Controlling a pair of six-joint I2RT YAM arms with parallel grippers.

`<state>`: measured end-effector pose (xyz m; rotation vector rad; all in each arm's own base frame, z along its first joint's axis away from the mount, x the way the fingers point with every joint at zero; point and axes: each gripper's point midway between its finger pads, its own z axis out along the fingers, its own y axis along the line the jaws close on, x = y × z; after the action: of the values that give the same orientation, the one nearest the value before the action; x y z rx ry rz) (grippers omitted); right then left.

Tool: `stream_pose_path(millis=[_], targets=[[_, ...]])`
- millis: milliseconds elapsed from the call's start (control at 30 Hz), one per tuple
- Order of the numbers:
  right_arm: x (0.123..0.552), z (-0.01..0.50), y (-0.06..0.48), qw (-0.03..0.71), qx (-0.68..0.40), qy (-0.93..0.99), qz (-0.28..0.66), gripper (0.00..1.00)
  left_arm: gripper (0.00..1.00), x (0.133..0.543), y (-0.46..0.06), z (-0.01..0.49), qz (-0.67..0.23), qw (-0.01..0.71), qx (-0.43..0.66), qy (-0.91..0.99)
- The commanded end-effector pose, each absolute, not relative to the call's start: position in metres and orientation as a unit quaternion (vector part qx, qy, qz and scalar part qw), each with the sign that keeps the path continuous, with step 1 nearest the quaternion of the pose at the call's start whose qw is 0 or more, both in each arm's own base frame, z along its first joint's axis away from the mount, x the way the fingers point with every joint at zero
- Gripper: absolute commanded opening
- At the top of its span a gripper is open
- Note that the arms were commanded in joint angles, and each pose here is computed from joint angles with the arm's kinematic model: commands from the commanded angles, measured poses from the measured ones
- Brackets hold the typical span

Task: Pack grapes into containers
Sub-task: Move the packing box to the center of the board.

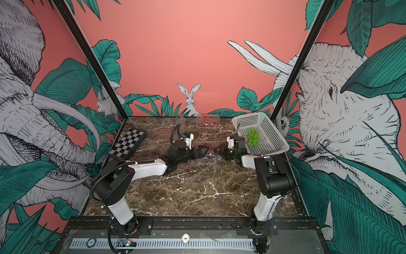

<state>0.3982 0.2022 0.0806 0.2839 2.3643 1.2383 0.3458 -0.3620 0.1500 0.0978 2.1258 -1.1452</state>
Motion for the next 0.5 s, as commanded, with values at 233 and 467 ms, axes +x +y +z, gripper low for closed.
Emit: stream_pose_path(millis=[233,467], targets=[[0.4,0.098,0.222,0.235,0.078,0.853,0.46,0.47,0.99,0.347,-0.353,0.15,-0.42,0.37,0.04,0.827],[0.367,0.101,0.206,0.25,0.08,0.856,0.445,0.55,0.99,0.345,-0.349,0.147,-0.42,0.368,0.036,0.829]])
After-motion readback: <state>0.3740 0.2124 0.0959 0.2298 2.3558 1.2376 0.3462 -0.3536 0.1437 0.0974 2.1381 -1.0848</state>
